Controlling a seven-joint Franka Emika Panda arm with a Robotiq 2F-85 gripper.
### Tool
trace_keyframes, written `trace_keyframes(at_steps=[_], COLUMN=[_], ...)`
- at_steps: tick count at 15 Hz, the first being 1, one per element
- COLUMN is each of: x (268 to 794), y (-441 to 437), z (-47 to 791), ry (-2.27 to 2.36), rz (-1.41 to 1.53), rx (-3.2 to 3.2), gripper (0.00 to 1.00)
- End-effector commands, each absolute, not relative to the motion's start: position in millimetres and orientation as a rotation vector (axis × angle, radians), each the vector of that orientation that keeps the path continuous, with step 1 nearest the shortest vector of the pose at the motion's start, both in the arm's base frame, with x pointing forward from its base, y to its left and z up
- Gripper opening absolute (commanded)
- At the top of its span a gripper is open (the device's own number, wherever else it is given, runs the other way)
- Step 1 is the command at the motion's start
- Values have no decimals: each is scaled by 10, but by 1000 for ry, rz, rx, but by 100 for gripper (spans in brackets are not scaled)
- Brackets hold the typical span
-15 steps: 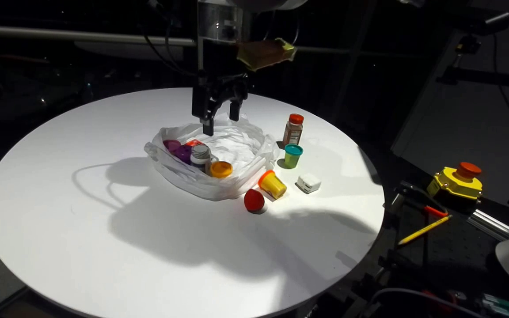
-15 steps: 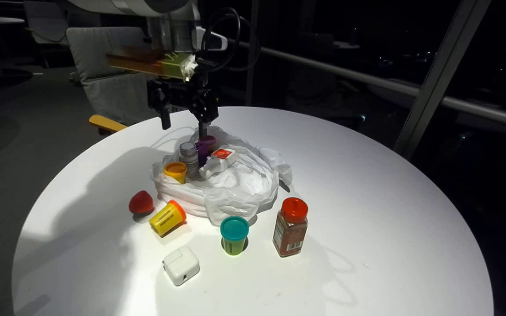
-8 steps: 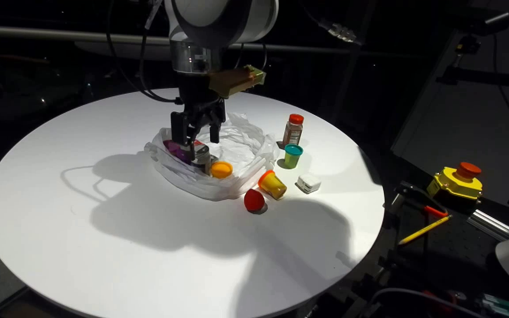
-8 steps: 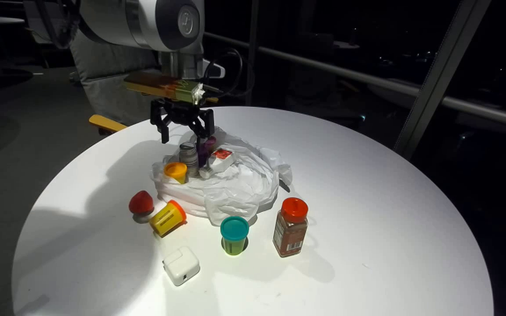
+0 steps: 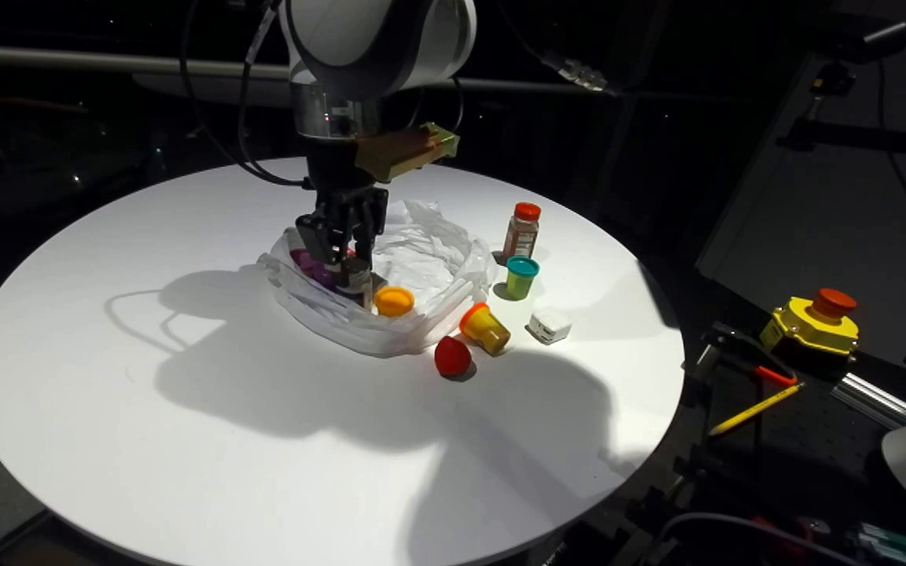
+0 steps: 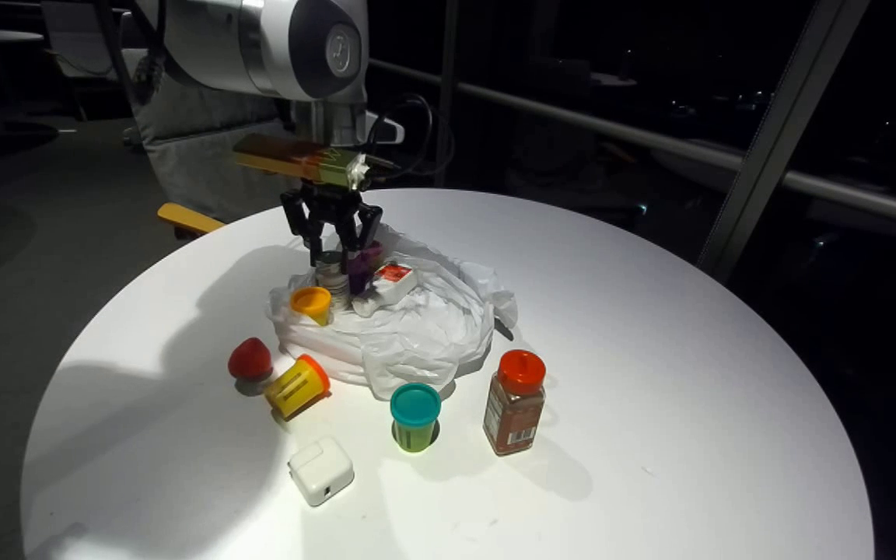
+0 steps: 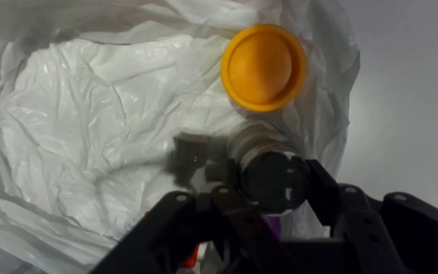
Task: Remove the things from the plastic bag and put them on the table
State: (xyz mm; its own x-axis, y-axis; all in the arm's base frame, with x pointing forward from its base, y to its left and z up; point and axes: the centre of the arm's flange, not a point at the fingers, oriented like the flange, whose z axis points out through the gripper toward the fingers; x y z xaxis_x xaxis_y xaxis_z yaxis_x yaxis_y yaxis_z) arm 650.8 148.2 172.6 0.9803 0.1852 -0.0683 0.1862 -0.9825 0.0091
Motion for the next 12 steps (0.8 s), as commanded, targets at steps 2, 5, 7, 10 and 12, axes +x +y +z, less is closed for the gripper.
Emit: trace_keyframes(at_steps=[2,5,7,10,12], x=[6502,6365,6173,5869,5609], y=[1460,1419,1352,1207,1024], z=[1954,2309,2673,3066,3263], ry=[157,53,-39,-188,-335], rz=[-87,-31,30,103,145], rx=[3091,3071,3051,3026,2993], gripper=[21,20,21,21,20])
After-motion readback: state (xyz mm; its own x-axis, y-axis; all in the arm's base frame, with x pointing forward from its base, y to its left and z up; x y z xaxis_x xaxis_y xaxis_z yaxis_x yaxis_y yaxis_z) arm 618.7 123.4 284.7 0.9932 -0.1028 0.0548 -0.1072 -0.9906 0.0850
